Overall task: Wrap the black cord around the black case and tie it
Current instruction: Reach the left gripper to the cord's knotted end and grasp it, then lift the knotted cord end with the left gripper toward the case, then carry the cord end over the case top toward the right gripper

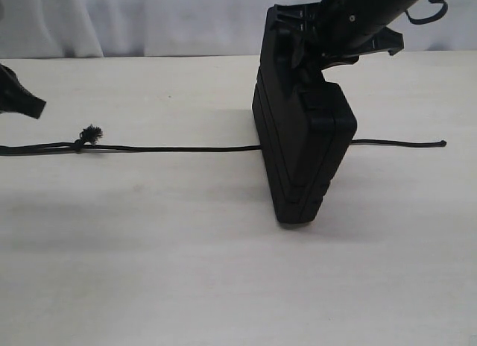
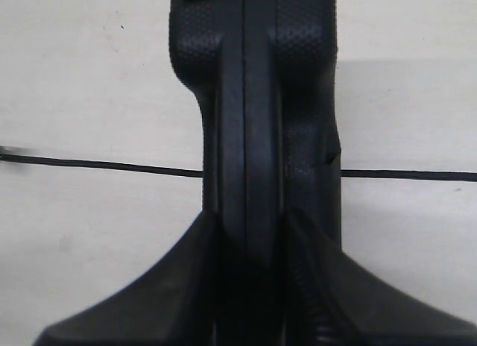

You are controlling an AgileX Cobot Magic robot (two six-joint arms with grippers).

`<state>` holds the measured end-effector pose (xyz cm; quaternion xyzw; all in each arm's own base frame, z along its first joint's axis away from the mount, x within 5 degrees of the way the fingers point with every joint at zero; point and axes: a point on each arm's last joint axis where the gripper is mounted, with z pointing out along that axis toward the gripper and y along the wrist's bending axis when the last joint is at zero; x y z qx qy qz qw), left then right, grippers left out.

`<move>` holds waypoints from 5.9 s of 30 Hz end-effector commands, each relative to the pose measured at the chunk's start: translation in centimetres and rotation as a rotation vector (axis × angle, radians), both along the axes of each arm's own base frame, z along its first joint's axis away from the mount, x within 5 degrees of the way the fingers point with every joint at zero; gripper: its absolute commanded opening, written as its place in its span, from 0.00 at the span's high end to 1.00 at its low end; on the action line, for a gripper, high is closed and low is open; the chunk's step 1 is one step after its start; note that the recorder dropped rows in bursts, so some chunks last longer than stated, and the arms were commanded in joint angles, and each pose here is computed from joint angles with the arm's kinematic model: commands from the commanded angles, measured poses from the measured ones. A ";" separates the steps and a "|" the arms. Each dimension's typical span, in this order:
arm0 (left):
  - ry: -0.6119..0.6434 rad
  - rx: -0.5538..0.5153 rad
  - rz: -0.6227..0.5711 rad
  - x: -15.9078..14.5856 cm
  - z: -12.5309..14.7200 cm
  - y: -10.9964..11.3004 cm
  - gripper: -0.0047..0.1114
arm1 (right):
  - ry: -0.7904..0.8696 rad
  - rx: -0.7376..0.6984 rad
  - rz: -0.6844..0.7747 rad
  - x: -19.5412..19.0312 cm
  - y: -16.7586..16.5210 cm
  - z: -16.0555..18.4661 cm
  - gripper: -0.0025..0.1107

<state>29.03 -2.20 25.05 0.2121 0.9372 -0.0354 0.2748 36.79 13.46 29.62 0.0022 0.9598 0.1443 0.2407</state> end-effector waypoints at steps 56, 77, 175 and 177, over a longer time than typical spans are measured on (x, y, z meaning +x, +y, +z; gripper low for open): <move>0.615 -0.587 0.004 8.6 -12.2 -5.3 0.52 | 0.038 0.013 -0.002 -0.4 0.2 -0.1 0.94; -0.019 0.477 -1.502 8.2 -10.6 -7.3 0.50 | 0.039 0.012 -0.002 -0.4 0.2 -0.1 0.94; -0.700 0.348 -0.639 8.6 -3.6 -20.7 0.96 | 0.038 0.013 -0.002 -0.4 0.2 -0.1 0.94; -0.703 0.343 -0.654 8.2 -3.6 -21.3 0.96 | 0.038 0.013 -0.002 -0.4 0.2 -0.1 0.94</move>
